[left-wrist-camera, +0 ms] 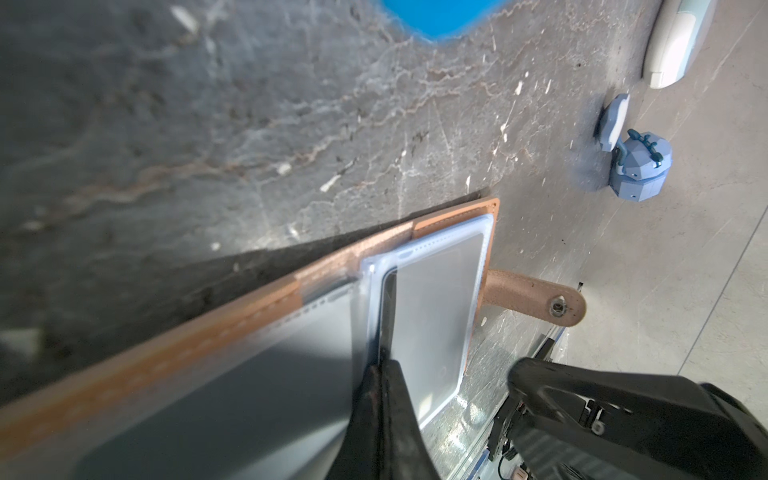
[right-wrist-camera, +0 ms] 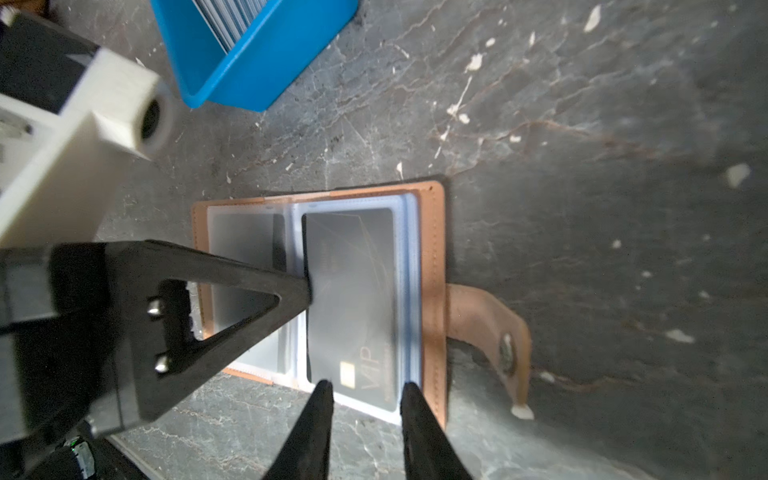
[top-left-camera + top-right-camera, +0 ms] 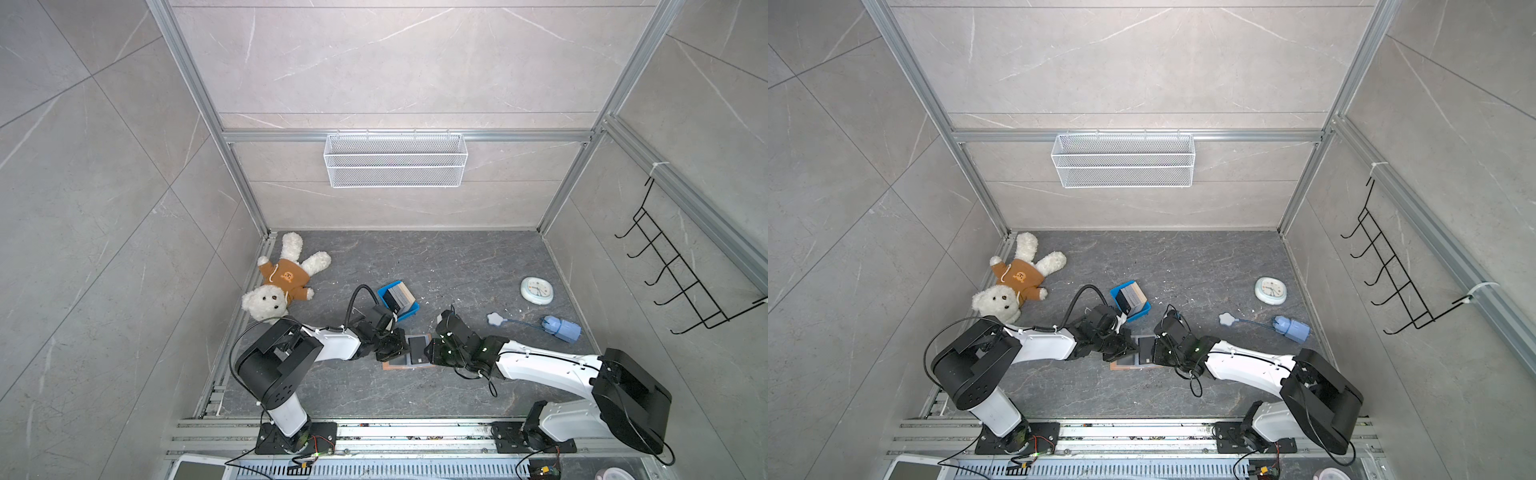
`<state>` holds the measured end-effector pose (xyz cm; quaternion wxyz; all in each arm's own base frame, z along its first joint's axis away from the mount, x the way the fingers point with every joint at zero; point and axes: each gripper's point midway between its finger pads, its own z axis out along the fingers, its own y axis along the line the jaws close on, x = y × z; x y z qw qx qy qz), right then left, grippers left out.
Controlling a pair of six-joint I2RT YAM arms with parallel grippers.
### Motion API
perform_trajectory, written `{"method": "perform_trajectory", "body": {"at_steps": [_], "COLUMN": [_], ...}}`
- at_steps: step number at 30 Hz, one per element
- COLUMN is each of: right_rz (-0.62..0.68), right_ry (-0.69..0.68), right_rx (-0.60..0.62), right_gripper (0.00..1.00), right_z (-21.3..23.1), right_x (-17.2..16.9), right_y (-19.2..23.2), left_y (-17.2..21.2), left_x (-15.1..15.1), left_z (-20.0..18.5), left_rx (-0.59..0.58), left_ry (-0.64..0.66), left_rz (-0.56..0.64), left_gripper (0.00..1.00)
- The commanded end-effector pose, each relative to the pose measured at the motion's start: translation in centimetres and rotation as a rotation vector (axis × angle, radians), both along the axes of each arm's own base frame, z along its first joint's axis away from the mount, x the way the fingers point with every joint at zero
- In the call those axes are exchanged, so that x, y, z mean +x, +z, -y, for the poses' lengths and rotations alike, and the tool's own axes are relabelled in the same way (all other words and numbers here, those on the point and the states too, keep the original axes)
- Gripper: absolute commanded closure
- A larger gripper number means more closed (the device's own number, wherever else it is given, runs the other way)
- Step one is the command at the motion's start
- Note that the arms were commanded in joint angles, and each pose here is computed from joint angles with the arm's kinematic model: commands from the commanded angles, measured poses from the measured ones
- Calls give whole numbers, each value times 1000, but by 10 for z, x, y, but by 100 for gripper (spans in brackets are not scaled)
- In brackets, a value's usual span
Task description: Put the credit cards into the card holder
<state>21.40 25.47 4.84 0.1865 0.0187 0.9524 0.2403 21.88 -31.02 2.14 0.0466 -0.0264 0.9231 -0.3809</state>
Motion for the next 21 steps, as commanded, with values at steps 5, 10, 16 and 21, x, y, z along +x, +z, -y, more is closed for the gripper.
{"method": "perform_trajectory", "body": {"at_steps": [5, 10, 16, 21], "right_rz": [-52, -68, -78, -47], "right_ry": [-7, 0, 2, 18], "right_rx": [14, 34, 48, 91], "right_gripper": [68, 68, 69, 71], "right_z": [-1, -4, -6, -11], "right_x": [-3, -5, -6, -3], "right_y": [-16, -22, -26, -19], "left_y": [-17, -15, -11, -9], "left_x": [-14, -13, -13, -14], "left_z": [-14, -12, -10, -8], "left_rx": [33, 18, -2, -34], "left_ry": [24, 26, 20, 20], "left_rz": [-45, -40, -31, -26], "left_gripper": [100, 100, 100, 100]}}
